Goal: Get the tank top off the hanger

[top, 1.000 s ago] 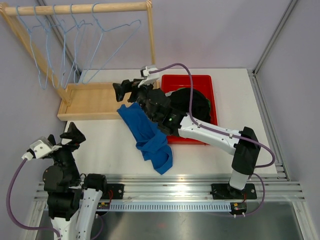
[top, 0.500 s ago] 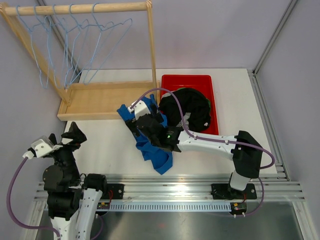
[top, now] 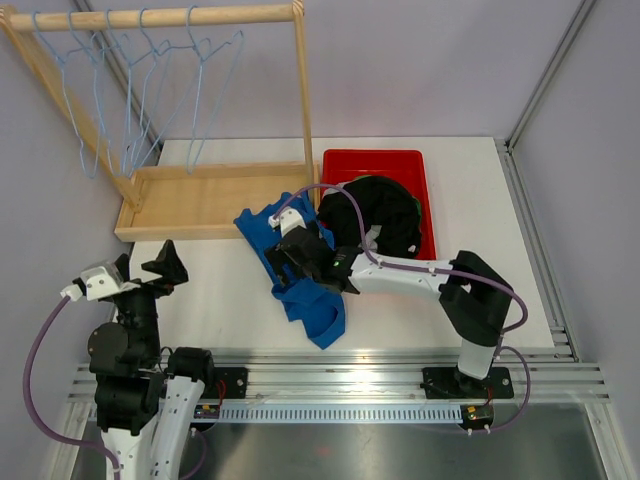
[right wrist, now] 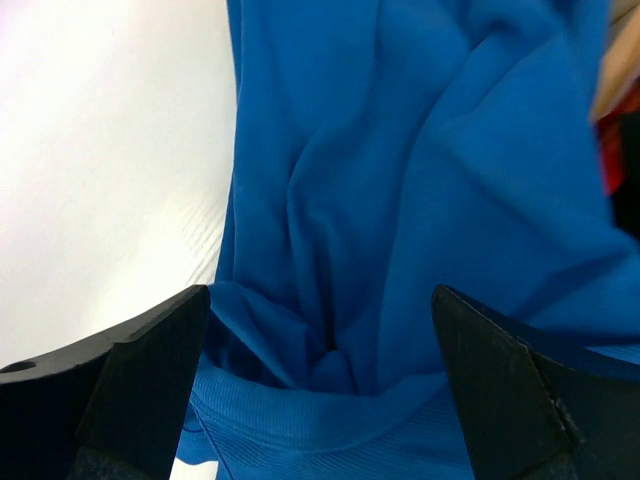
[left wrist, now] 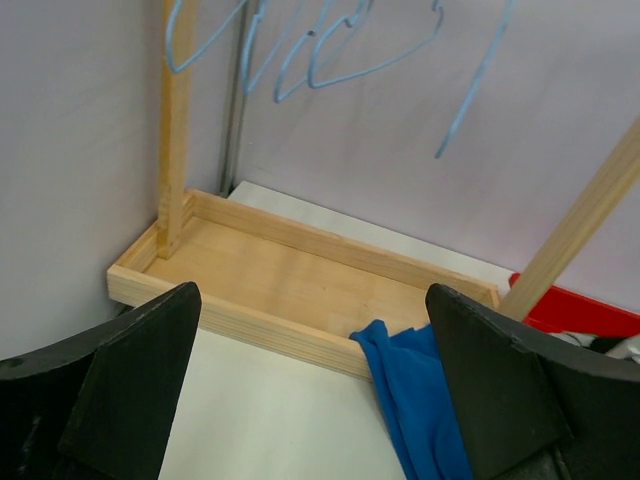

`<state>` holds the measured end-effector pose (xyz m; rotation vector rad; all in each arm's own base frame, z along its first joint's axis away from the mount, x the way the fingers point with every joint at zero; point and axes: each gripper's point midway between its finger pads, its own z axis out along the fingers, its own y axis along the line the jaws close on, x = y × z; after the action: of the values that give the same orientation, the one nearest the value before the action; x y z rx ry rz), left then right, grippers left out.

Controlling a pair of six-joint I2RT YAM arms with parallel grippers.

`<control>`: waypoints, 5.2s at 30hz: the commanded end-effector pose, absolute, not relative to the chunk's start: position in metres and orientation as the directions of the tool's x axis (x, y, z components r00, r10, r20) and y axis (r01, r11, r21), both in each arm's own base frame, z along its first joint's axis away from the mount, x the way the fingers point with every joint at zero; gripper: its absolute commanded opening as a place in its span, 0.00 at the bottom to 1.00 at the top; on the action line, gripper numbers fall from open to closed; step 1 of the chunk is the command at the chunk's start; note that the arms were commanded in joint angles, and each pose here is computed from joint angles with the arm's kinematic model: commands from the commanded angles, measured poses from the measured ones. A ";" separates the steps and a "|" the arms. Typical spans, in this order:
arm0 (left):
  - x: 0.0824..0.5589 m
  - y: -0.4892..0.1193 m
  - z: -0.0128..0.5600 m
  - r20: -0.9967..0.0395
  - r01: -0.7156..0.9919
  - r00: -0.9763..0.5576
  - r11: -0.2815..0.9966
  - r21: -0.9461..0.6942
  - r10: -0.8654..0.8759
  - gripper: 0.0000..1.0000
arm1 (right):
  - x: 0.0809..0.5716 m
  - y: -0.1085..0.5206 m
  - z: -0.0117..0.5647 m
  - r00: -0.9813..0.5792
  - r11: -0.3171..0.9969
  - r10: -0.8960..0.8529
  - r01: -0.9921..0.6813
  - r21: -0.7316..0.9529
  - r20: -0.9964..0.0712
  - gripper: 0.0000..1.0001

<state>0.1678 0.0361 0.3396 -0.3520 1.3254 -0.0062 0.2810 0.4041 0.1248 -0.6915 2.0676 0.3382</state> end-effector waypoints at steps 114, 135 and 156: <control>0.176 -0.002 0.354 -0.952 0.016 0.231 0.980 -0.201 -0.199 0.99 | 0.400 0.144 0.179 -0.679 0.961 0.103 -0.120 0.248 -0.727 0.02; 0.177 -0.002 0.354 -0.953 0.016 0.230 0.980 -0.199 -0.197 0.99 | 0.375 0.137 0.244 -0.533 0.948 0.111 -0.197 0.251 -0.839 0.99; 0.176 -0.005 0.355 -0.953 0.031 0.230 0.980 -0.196 -0.198 0.99 | 0.260 0.068 0.342 -0.228 0.964 0.218 -0.103 0.247 -0.949 0.99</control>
<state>0.1774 -0.0022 0.3398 -0.1682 1.3676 -0.1487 0.2641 0.0778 0.3468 0.0480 1.7837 0.3395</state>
